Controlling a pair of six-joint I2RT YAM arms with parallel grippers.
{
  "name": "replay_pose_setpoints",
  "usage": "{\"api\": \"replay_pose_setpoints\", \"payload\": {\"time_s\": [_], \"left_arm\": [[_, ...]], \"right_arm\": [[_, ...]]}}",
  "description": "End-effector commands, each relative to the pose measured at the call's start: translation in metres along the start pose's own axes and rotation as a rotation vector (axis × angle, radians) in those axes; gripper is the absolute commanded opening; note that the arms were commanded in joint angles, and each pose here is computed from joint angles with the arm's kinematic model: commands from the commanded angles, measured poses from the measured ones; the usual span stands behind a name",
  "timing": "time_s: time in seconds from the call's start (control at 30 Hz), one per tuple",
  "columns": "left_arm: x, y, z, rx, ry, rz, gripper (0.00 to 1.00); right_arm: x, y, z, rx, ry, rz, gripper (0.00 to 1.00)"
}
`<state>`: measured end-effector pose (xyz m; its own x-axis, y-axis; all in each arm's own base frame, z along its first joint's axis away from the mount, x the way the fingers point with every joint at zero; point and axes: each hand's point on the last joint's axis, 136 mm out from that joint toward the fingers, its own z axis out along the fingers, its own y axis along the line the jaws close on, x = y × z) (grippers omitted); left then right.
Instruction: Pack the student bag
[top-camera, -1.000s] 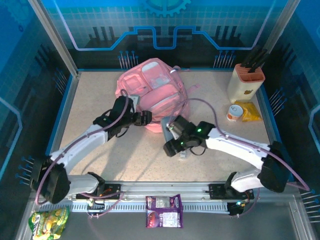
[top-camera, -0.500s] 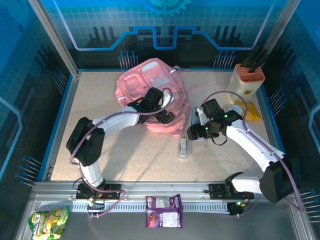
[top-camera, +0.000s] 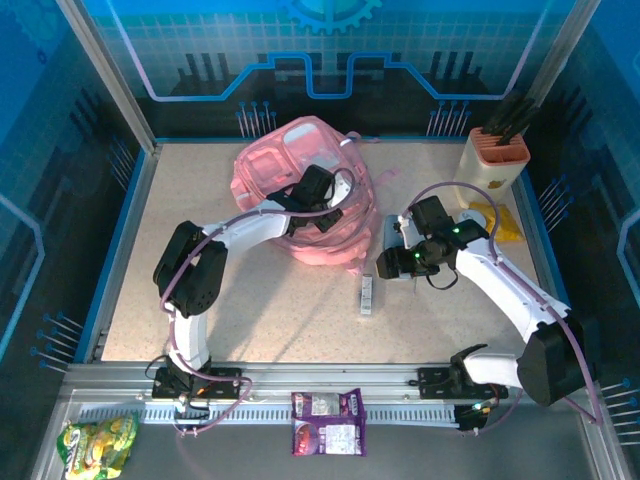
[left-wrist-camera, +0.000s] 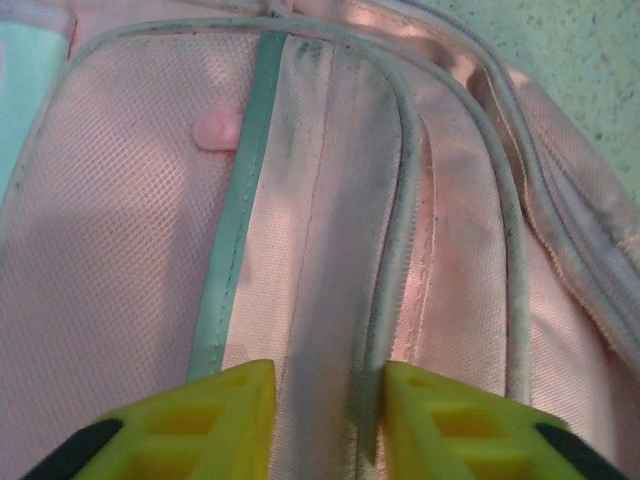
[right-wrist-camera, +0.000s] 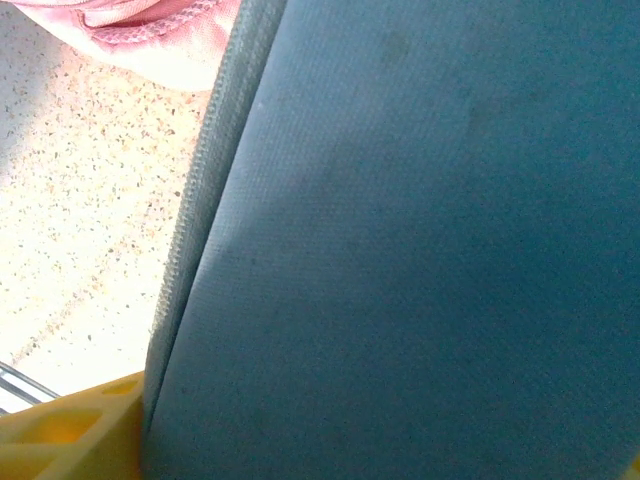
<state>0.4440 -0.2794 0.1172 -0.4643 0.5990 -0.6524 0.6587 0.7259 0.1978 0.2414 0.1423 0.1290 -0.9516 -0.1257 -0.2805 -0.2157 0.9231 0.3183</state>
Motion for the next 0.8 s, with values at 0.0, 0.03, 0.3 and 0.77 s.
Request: {"api": "replay_pose_setpoints", "payload": {"time_s": [0.0,0.03,0.3,0.77], "left_arm": [[0.002,0.016,0.000,-0.033,0.023,-0.014,0.26],[0.003,0.014,-0.002,-0.019,0.029,-0.013,0.26],[0.015,-0.012,0.005,0.085,0.069,0.017,0.54],[-0.001,0.012,0.000,0.014,0.064,-0.035,0.14]], "right_arm": [[-0.007,0.000,-0.008,-0.001,-0.021,-0.023,0.75],[-0.008,0.001,-0.008,-0.001,-0.022,-0.026,0.75],[-0.011,0.005,-0.006,-0.031,-0.027,-0.016,0.74],[-0.014,0.003,-0.009,-0.006,-0.036,-0.024,0.71]]}}
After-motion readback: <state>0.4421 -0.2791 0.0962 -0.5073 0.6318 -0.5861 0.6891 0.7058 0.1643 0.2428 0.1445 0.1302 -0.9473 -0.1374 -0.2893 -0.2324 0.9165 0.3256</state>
